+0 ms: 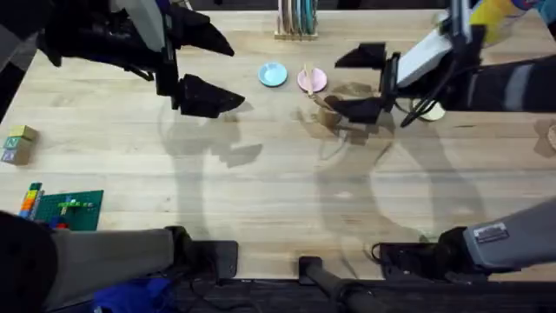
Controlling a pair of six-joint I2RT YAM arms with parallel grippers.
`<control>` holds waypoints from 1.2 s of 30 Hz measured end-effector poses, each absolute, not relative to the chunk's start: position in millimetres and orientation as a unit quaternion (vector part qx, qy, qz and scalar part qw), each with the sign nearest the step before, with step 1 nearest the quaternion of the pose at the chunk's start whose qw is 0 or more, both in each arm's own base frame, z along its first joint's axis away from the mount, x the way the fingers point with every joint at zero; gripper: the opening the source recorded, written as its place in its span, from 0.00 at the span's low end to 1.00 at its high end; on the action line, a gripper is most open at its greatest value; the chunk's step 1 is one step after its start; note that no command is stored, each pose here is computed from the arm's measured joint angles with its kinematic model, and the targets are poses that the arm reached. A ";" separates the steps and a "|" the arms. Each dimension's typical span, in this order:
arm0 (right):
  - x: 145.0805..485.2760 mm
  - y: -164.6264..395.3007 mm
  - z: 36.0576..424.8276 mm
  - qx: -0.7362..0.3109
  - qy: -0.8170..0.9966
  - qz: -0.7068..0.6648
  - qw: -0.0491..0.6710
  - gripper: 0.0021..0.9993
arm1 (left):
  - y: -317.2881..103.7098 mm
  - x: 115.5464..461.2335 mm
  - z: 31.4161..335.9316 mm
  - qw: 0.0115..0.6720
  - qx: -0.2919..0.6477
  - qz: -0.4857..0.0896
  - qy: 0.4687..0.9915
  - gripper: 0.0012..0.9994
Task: Pick up a utensil and set it on the pink plate, then put the other utensil in the container.
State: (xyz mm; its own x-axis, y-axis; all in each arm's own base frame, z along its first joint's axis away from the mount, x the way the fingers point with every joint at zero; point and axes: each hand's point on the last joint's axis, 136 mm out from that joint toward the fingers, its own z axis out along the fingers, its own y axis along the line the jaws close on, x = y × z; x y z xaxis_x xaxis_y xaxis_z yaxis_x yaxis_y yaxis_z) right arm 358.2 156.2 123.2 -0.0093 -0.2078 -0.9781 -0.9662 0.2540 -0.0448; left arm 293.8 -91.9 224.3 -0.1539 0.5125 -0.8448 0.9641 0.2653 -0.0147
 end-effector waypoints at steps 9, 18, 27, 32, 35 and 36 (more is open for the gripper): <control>374.6 142.7 178.9 -0.382 0.687 0.339 0.517 1.00 | -91.9 293.7 224.3 0.380 0.528 -0.297 0.699 1.00; 367.1 129.9 198.7 -0.228 0.783 0.338 0.470 1.00 | -91.9 293.7 224.3 0.380 0.528 -0.297 0.699 1.00; 307.8 118.7 164.3 -0.177 0.878 0.267 0.355 1.00 | -91.9 293.7 224.3 0.380 0.528 -0.297 0.699 1.00; 269.6 100.2 139.0 -0.150 0.925 0.224 0.268 1.00 | -91.9 293.8 224.3 0.380 0.528 -0.297 0.699 1.00; 272.1 94.2 149.1 -0.151 0.925 0.203 0.284 1.00 | -91.9 293.7 224.3 0.380 0.528 -0.297 0.699 1.00; 274.2 92.6 154.8 -0.153 0.923 0.197 0.294 1.00 | -91.9 293.8 224.3 0.380 0.528 -0.297 0.699 1.00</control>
